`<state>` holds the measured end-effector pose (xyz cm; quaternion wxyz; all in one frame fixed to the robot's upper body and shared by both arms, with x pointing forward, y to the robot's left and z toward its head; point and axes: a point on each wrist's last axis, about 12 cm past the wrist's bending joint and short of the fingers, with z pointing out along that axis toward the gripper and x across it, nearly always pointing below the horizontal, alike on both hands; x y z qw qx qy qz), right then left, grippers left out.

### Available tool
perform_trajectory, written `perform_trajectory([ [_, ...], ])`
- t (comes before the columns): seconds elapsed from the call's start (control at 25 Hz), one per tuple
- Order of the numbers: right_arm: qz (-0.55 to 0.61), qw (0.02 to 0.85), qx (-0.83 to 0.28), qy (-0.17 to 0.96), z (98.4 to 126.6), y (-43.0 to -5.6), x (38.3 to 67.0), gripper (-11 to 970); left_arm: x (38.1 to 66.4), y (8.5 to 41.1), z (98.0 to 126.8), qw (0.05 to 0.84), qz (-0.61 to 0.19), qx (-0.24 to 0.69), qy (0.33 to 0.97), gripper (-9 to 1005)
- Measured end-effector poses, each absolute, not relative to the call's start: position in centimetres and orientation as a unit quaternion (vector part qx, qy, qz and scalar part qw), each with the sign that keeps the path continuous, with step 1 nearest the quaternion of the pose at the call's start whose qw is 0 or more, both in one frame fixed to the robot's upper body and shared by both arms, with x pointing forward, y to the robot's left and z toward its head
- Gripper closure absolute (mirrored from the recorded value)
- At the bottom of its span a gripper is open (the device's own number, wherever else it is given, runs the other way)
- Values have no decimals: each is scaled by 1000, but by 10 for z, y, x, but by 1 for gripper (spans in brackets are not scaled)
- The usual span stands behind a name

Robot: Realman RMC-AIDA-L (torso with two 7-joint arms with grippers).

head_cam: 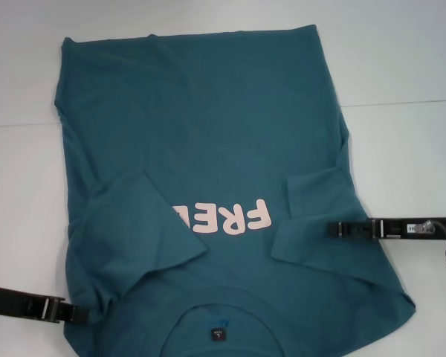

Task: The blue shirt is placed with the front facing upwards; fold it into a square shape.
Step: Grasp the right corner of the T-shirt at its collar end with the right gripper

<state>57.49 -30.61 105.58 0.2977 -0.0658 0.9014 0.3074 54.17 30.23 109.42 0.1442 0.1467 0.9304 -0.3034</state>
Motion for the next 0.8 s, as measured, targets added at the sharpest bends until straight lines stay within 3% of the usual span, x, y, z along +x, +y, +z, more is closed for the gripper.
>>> perform_trajectory([
  [0.8,398,227,-93,884,1059,-313,537,78,542,302,1094,144,-304,147,930,969],
])
